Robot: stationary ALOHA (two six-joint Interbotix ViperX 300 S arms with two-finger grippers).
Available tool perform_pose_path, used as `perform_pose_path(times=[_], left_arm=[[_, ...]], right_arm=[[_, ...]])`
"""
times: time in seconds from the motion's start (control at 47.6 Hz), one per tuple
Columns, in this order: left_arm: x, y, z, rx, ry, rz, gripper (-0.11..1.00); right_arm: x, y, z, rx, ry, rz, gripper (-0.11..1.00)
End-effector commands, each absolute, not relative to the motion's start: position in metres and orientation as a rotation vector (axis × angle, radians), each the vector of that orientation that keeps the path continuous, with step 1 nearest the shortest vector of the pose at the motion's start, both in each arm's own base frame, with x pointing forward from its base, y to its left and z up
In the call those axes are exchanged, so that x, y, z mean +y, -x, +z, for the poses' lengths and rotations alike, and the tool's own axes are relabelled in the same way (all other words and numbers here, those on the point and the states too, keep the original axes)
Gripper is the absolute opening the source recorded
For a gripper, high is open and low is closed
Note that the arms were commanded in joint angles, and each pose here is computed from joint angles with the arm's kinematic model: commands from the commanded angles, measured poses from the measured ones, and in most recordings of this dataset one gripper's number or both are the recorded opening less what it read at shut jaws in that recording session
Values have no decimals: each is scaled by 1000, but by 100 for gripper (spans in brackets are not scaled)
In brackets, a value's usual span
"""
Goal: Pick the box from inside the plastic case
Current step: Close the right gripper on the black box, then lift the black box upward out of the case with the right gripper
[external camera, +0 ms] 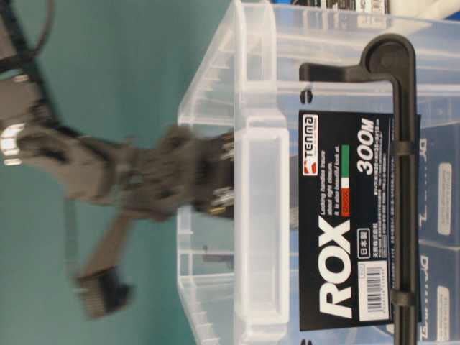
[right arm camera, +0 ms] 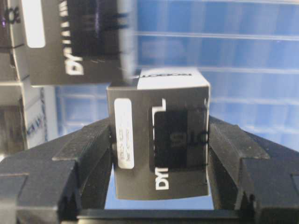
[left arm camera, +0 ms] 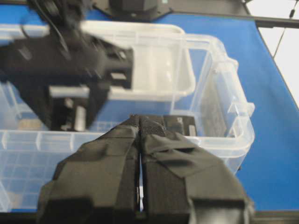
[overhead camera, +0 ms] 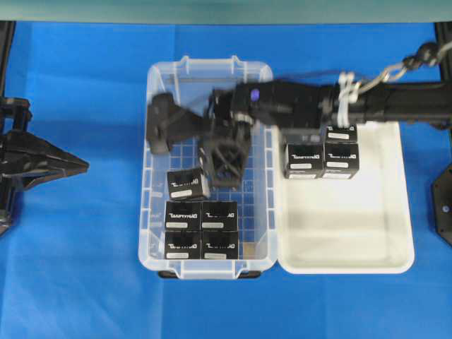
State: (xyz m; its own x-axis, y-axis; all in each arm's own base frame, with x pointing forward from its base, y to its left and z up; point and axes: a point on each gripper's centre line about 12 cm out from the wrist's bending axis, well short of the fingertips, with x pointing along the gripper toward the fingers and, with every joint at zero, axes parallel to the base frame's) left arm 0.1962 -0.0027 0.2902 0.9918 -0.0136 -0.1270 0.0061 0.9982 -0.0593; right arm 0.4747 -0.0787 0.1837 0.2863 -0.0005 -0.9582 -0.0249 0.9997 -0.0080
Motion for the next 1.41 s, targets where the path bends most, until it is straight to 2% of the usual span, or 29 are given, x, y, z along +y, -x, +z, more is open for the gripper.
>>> perform_pose_path(times=[0.0, 0.378, 0.61, 0.778, 1.093, 1.387], left_arm=[[-3, -198, 302, 99, 56, -12, -2], [-3, -197, 304, 91, 58, -13, -2], [-3, -197, 304, 89, 58, -13, -2], [-3, -197, 304, 91, 58, -13, -2], [-3, -197, 304, 89, 58, -13, -2], [-3, -196, 301, 117, 57, -11, -2]], right_arm=[[-84, -480, 227, 1226, 25, 3, 59], [-90, -471, 320, 1207, 26, 1, 59], [-78, -440, 357, 1282, 20, 23, 59], [-65, -413, 381, 1267, 28, 32, 59], [-45, -352, 382, 1282, -38, 4, 59], [-30, -307, 343, 1234, -80, -8, 59]])
